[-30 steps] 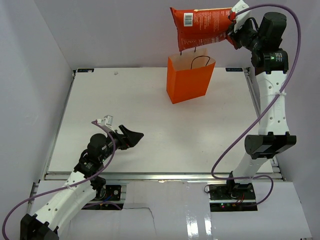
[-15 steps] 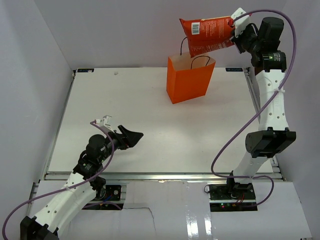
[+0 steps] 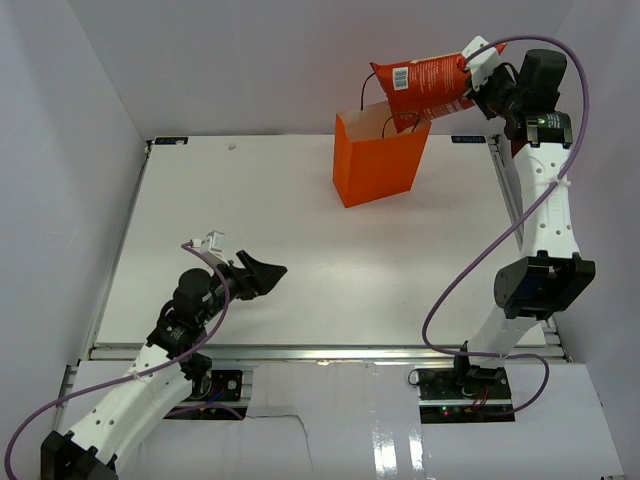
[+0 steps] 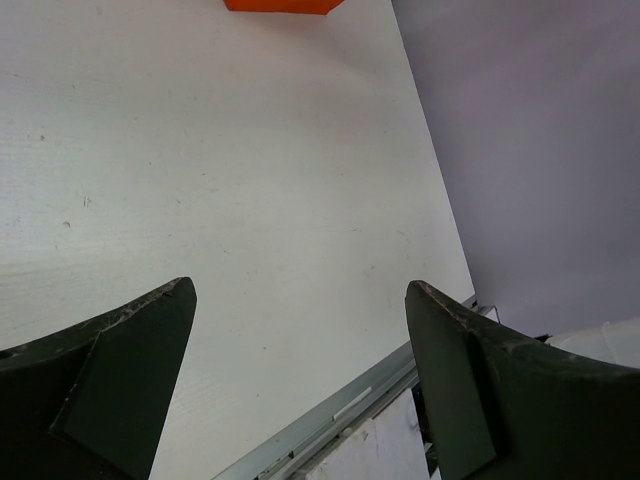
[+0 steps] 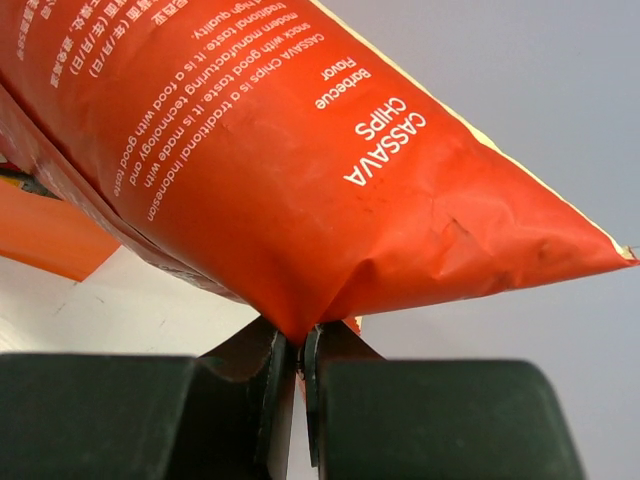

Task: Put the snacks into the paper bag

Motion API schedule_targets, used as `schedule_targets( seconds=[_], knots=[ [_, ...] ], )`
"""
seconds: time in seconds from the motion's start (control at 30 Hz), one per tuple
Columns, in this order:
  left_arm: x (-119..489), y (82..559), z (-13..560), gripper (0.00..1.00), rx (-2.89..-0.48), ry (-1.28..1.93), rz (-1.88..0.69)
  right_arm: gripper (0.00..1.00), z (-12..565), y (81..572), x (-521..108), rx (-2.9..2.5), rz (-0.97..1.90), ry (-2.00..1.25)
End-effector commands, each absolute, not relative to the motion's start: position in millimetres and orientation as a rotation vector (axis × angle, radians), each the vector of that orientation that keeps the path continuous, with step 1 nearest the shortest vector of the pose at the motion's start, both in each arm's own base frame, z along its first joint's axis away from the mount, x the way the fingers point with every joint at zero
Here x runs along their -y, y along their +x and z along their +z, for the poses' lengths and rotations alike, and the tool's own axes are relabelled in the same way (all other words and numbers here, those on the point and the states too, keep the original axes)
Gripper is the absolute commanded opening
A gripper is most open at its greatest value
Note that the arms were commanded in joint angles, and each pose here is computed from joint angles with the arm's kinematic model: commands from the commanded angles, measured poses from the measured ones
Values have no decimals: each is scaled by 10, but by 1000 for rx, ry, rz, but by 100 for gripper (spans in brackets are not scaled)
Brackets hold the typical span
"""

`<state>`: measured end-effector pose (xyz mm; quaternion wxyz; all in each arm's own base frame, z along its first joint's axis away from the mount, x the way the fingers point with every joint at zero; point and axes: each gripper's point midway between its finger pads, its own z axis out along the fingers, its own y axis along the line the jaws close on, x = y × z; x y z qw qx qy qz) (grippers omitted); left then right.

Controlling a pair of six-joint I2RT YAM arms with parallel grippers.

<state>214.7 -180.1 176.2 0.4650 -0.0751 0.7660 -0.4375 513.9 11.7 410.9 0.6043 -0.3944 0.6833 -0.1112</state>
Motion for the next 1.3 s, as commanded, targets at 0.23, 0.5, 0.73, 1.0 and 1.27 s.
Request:
schedule_targets(
  seconds=[0.23, 0.5, 0.73, 1.0, 1.27],
  knots=[
    [1811, 2146, 1670, 96, -1903, -178, -1071, 12, 4794, 4881, -242, -1342, -404, -954],
    [1828, 2163, 1718, 96, -1882, -169, -1083, 16, 4803, 4823, -528, -1249, -528, -1070],
    [1831, 2152, 1701, 96, -1891, -168, -1084, 19, 4755, 4874, -634, -1249, -538, -1104],
    [1819, 2133, 1726, 96, -1874, -176, -1095, 25, 4842, 4944, -643, -1287, -562, -1039],
    [1822, 2141, 1728, 96, -1875, -174, -1092, 45, 4877, 4956, -724, -1300, -543, -1002]
  ],
)
